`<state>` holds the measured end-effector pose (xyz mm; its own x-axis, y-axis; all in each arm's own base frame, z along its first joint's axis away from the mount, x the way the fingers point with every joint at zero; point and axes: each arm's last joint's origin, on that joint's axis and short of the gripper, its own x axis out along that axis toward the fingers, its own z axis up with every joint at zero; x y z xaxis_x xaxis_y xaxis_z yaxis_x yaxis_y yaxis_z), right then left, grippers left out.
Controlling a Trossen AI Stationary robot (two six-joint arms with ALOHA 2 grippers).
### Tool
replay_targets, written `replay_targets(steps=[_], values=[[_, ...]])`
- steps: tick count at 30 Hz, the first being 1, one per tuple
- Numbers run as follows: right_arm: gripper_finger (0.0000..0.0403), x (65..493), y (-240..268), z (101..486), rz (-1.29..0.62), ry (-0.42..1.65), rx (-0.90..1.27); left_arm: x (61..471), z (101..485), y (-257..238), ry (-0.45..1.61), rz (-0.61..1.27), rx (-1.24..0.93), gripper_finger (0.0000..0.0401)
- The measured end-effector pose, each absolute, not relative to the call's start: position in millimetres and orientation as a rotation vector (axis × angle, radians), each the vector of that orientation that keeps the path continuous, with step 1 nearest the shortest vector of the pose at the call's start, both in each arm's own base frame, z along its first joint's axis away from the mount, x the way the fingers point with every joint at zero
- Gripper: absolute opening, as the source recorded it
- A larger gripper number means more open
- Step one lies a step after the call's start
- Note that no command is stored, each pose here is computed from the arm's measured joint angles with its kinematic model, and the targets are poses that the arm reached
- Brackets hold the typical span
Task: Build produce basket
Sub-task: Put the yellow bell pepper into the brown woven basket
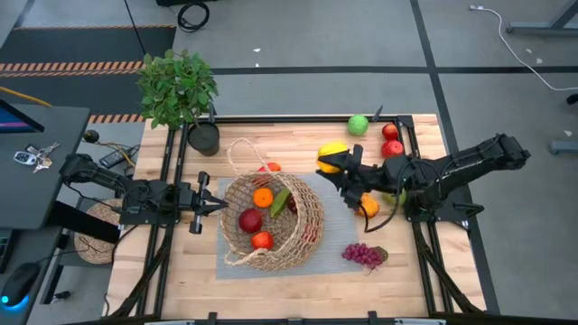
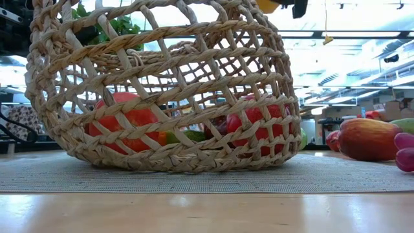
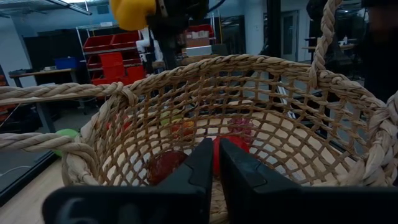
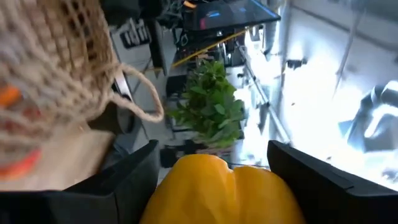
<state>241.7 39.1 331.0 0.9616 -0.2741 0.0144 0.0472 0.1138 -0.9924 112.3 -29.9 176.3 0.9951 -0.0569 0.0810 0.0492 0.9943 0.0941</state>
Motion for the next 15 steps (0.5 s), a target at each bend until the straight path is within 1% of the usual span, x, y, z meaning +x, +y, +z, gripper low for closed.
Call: replay_targets(steps=[6,10,15], values=[[0.0295,246.7,31.6,328.7,-0.218,0.215,-1.627,112.3,176.3,-29.9,-0.084,-0.053,0.092,0.0031],[0.0295,253.2,26.0,324.1,-0.224,0.253,-1.693,112.3,176.2,-29.9,-0.083,-0.054,0.092,0.0028],[0.0295,259.4,20.6,317.6,-0.217,0.297,-1.716,112.3,176.3,-29.9,-0.084,-0.053,0.092,0.0033]])
